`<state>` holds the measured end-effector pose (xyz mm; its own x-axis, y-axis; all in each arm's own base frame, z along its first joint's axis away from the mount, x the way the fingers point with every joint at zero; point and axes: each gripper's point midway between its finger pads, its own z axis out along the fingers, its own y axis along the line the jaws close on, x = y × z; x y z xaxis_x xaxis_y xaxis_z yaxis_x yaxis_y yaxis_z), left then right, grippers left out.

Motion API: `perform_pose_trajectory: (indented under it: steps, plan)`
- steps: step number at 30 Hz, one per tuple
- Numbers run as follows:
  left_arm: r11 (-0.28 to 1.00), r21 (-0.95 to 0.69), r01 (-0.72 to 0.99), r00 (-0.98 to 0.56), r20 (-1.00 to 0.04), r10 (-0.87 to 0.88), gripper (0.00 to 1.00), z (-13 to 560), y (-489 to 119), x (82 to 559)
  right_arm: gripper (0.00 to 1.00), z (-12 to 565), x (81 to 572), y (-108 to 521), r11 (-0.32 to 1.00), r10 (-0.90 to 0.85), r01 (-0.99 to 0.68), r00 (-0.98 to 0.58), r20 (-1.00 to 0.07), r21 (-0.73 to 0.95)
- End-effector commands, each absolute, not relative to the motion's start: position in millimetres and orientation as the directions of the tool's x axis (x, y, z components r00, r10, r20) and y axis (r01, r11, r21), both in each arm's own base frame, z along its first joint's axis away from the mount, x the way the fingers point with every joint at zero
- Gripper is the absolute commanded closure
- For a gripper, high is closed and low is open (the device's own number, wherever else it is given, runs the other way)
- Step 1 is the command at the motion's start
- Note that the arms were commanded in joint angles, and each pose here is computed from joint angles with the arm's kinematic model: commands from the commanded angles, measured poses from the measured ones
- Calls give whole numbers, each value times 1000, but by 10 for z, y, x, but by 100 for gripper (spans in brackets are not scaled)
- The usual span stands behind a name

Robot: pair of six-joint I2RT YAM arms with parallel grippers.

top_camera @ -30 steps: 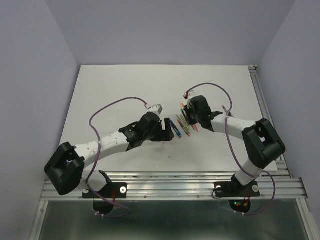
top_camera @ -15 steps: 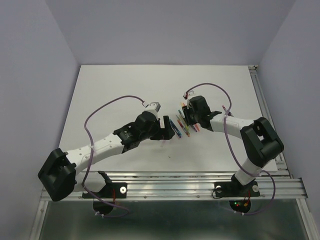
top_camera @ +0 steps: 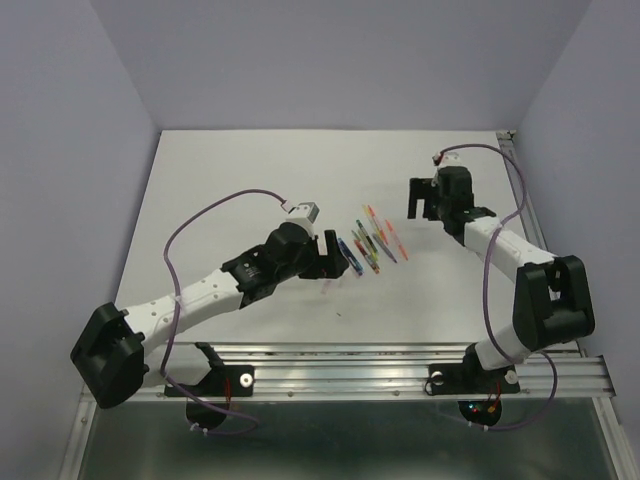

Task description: Open the pen caps

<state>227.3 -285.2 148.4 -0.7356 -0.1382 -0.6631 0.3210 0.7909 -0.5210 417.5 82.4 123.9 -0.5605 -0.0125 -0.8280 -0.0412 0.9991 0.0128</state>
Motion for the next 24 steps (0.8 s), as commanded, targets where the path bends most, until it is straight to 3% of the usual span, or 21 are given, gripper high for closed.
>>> perform_pose_trajectory:
  steps: [1,16,24]
  plan:
    - [786,-510,349,-698,-701,-145,1,1568,-2825,2290,0,1233,4287,257,999,53,36,-602,-797,40]
    - [794,-489,360,-686,-716,-129,1,1531,-2805,2321,1,759,4540,-90,1000,-19,-18,-769,-639,-8]
    - [800,-482,358,-682,-720,-129,1,1522,-2784,2339,12,497,4501,-138,1000,-14,-24,-807,-591,9]
